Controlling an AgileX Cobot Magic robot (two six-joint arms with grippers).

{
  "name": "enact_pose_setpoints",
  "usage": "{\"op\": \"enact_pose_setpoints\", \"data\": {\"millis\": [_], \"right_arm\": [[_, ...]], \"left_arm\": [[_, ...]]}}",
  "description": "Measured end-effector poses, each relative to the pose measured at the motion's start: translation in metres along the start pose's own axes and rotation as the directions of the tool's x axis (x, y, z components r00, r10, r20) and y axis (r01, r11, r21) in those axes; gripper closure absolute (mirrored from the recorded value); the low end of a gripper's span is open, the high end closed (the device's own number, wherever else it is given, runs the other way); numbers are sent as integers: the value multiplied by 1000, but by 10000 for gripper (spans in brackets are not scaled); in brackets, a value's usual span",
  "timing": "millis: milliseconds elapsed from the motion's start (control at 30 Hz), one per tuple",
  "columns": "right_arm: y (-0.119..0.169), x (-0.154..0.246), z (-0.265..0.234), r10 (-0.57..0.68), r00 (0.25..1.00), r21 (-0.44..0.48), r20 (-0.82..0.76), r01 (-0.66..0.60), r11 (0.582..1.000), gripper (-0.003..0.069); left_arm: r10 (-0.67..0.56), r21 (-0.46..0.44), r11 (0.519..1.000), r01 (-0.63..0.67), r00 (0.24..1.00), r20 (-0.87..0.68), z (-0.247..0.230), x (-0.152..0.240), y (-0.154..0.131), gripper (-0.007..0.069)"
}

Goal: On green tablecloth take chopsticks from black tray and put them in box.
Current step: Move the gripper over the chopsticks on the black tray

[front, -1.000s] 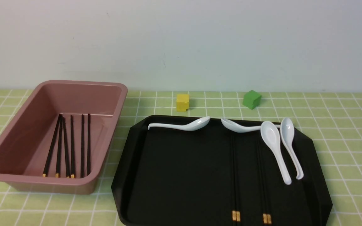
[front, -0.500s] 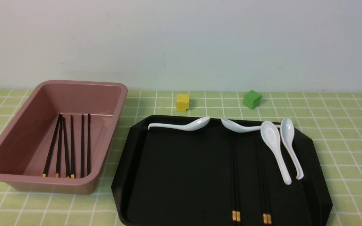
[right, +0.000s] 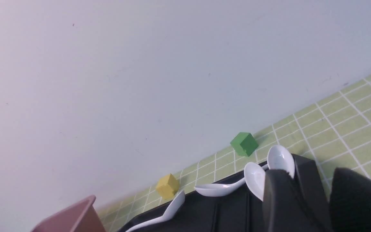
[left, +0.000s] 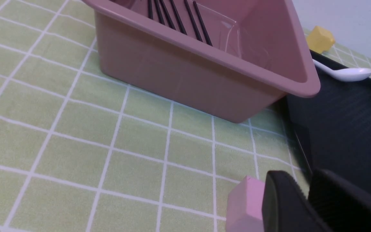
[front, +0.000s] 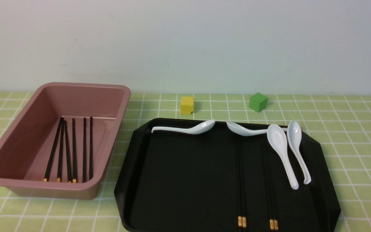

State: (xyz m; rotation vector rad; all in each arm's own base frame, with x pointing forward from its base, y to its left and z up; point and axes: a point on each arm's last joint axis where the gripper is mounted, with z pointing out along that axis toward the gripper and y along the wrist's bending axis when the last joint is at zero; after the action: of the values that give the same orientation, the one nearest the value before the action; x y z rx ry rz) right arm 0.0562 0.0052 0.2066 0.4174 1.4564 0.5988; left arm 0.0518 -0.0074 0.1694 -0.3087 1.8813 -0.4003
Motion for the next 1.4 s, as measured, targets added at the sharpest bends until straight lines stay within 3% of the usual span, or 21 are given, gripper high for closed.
{"op": "enact_pose_setpoints", "data": {"millis": [167,233,333,467,567,633,733,800,867,900,1000,1067,1133,1300,1400], "right_arm": [[0,-1,0,117,993,-6,9,-117,993,419],[2,-4,0,192,981,-29,39,-190,981,419],[7,-12,-1,215,971,-87,104,-206,975,419],[34,-50,-4,121,960,-188,253,-74,979,419],[61,-85,2,-20,953,-167,302,74,983,427],[72,-98,16,-114,965,-111,236,143,984,459],[86,-111,44,-245,969,-18,4,245,969,550],[83,-100,73,-257,899,71,-355,300,951,636],[79,-92,88,-225,833,107,-505,319,942,663],[70,-78,101,-154,710,150,-687,346,926,670],[55,-46,130,-35,454,157,-891,379,912,667],[50,-21,146,-24,314,99,-949,371,923,663],[53,2,158,-59,224,20,-973,336,942,661],[75,54,180,-120,123,-83,-985,271,959,659],[92,75,196,-110,112,-72,-988,294,953,659]], "left_arm": [[0,0,1000,0,1000,0,0,0,0,477],[0,0,1000,0,1000,0,0,0,0,474],[0,0,1000,0,1000,0,0,0,0,470],[0,0,1000,0,1000,0,0,0,0,465],[0,0,1000,0,1000,0,0,0,0,461],[0,0,1000,0,1000,0,0,0,0,459],[0,0,1000,0,1000,0,0,0,0,459],[0,0,1000,0,1000,0,0,0,0,459],[0,0,1000,0,1000,0,0,0,0,459],[0,0,1000,0,1000,0,0,0,0,459],[0,0,1000,0,1000,0,0,0,0,459],[0,0,1000,0,1000,0,0,0,0,459],[0,0,1000,0,1000,0,0,0,0,459],[0,0,1000,0,1000,0,0,0,0,455],[0,0,1000,0,1000,0,0,0,0,452]]}}
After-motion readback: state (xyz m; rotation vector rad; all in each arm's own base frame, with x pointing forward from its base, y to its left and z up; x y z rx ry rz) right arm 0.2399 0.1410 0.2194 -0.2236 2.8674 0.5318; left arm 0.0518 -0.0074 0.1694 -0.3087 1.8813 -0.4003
